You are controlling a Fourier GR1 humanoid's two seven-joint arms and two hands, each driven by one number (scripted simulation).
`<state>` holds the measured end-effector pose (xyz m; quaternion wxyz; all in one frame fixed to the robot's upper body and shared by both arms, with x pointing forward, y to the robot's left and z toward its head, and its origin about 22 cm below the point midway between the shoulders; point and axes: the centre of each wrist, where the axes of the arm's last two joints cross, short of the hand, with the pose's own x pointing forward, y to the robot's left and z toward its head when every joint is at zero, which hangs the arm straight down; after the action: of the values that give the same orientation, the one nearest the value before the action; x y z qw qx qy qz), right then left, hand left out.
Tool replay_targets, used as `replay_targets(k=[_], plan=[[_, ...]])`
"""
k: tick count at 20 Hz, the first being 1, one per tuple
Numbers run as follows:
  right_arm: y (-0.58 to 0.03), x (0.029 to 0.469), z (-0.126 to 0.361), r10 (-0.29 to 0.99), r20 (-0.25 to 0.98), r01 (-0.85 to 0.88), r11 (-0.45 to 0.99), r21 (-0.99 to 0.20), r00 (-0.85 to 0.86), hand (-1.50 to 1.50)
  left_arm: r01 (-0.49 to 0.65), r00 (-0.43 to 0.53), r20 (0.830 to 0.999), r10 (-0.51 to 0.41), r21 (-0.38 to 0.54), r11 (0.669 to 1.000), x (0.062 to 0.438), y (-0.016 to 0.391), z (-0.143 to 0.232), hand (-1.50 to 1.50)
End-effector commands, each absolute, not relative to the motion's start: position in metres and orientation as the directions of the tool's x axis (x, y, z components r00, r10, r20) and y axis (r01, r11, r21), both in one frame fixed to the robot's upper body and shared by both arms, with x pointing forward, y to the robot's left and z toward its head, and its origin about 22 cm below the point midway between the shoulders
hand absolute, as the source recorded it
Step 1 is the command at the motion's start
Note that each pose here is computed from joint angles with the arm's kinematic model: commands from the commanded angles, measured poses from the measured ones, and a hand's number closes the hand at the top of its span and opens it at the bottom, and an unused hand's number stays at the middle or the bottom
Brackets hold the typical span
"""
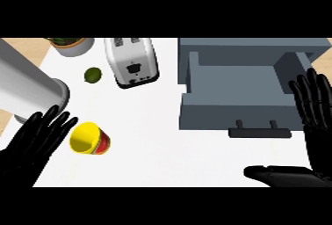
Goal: Pick up the cup, place it into the drawer and close the drawer
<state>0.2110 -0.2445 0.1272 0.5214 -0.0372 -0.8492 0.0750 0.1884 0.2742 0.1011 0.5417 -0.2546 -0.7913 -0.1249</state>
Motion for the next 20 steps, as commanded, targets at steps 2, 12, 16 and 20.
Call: replay_targets(k=[2,12,16,20], plan=[[-0.243,0.213,0.106,0.146,0.887,-0.037,0.983,-0.180,-0.438,-1.50,0.570,-0.179,0.935,0.307,-0.156,0.807,0.191,0.319,0.089,-1.50],[-0.252,0.228,0.132,0.162,0.882,-0.038,0.979,-0.199,-0.443,-1.50,0.456,-0.158,0.966,0.207,-0.114,0.883,0.223,0.342,0.026,-1.50],[-0.274,0.227,0.119,0.163,0.879,-0.012,0.982,-0.188,-0.448,-1.50,0.414,-0.124,0.979,0.162,-0.097,0.905,0.211,0.369,-0.001,-1.50],[-0.265,0.218,0.101,0.183,0.871,-0.019,0.976,-0.215,-0.456,-1.50,0.346,-0.112,0.988,0.107,-0.062,0.936,0.226,0.382,-0.012,-1.50]])
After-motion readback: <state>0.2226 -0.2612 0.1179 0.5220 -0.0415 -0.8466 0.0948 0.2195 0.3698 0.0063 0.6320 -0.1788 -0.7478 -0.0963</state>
